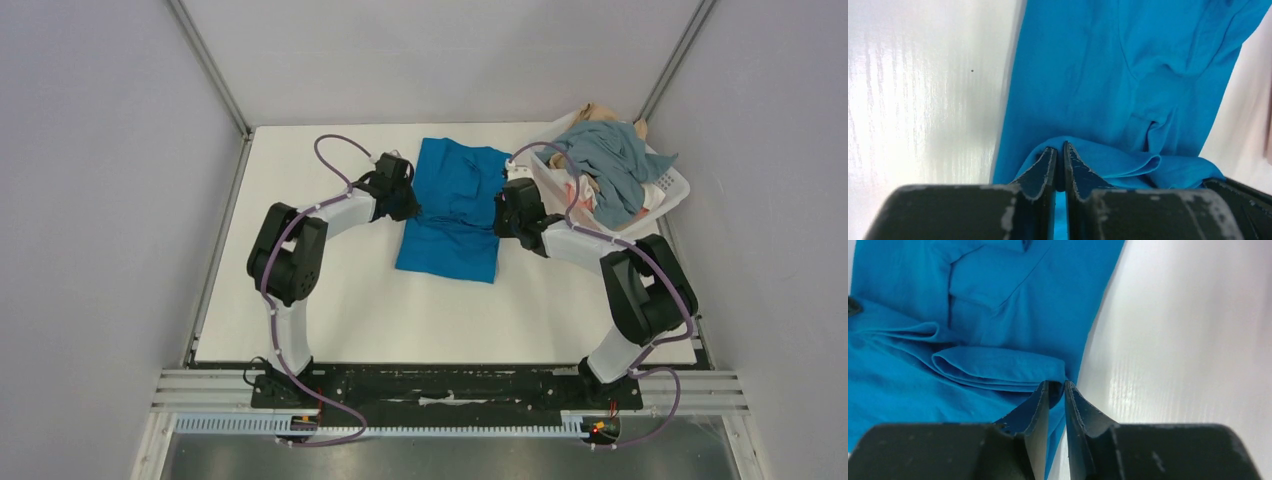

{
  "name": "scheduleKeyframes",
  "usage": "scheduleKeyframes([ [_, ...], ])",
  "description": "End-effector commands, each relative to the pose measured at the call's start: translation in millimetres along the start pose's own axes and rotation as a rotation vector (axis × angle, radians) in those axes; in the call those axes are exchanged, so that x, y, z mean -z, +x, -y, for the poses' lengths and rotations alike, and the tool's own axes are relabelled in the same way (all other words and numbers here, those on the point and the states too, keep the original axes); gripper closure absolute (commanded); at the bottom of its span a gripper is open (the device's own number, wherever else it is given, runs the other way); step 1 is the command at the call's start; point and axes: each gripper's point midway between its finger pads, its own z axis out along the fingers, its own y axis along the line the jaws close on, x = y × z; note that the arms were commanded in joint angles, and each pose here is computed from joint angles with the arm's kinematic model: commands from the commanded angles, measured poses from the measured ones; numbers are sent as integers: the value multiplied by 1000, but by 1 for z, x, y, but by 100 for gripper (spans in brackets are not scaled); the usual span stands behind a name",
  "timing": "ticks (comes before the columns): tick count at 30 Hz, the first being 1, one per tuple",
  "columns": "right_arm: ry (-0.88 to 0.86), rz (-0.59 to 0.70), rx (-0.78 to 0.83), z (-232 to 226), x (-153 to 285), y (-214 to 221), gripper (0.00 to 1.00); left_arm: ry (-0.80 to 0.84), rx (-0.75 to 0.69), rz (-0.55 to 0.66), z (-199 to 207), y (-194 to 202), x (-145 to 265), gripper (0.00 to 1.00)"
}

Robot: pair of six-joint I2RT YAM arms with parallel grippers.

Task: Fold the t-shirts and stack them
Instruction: Fold the folded rectangular tshirt in 1/3 of the way, then grab one side of the 2/3 rectangular tshirt with both arms

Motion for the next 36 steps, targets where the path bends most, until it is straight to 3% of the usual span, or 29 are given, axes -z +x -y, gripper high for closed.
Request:
scheduleKeyframes([
  [1,-20,75,-61,0,-11,-37,77,-39,-39,93,2,-34,5,76],
  [4,-43,86,-60,-1,-13,-51,62,-33,-45,108,11,-46,10,52],
  [8,-110,106,-2,-10,2,-60,24,-6,-53,143,20,-57,30,20],
  [10,-150,138,19,-16,15,-63,6,-7,-56,157,19,-57,42,19],
  [11,-196,155,39,-23,23,-63,2,-4,-57,165,18,-57,49,19],
  [17,-452,132,185,-82,51,-25,2,-18,-28,132,-11,-18,75,17],
  [21,-575,117,195,-115,47,-19,2,-37,-8,89,-33,12,86,17],
  [25,-576,108,185,-128,21,-30,2,-57,4,70,-47,27,94,16],
  [36,-333,123,232,-108,-60,-53,2,-58,20,-30,-57,56,77,15],
])
